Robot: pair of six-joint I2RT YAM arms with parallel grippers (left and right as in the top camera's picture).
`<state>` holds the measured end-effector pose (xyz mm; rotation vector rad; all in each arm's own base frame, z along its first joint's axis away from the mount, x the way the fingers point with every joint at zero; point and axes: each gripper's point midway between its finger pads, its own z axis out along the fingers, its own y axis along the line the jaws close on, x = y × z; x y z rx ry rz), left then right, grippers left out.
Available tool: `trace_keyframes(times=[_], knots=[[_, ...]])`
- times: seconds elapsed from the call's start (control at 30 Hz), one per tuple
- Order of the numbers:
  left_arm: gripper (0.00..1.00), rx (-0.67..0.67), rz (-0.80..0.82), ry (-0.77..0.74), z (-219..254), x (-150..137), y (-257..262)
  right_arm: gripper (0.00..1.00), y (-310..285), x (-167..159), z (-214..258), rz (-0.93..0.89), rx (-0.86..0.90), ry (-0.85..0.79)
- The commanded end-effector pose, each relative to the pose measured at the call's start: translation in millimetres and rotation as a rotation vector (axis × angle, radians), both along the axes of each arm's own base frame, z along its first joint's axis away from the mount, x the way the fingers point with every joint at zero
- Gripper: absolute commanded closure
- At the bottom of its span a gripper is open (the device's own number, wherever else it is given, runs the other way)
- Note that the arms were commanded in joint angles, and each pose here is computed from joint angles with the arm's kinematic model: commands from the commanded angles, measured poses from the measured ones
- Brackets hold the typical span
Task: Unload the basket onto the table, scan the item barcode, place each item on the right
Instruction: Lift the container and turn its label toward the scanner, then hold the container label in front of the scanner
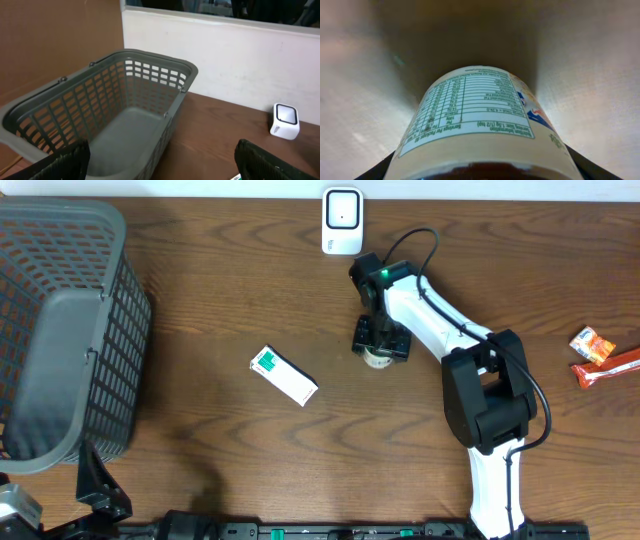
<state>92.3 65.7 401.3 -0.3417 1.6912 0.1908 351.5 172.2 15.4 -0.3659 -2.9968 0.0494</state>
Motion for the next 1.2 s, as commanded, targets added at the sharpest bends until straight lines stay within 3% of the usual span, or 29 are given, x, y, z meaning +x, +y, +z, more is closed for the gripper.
trace_keyframes(times=[0.0, 0.3, 0.6, 1.0, 1.17], knots=[[0.07, -0.007, 0.011, -0.003, 0.3, -0.4, 1.4, 0.46, 10.7, -0.9, 22.8, 0.009, 0.075, 0.043], [0.07, -0.007, 0.011, -0.003, 0.3, -0.4, 1.4, 0.41, 38.7, -28.0, 108.1, 0.147, 0.286, 0.175], [0.07, -0.007, 0.011, -0.003, 0.3, -0.4, 1.4, 0.41, 72.5, -51.2, 129.8, 0.208, 0.554, 0.276], [0.07, -0.007, 0.011, -0.004, 0.4, -0.4, 1.3, 0.43, 70.9, -50.8, 128.6, 0.21, 0.542, 0.274], [0.07, -0.007, 0.011, -0.004, 0.4, -0.4, 1.3, 0.42, 70.5, -13.9, 113.4, 0.349, 0.505, 0.081]])
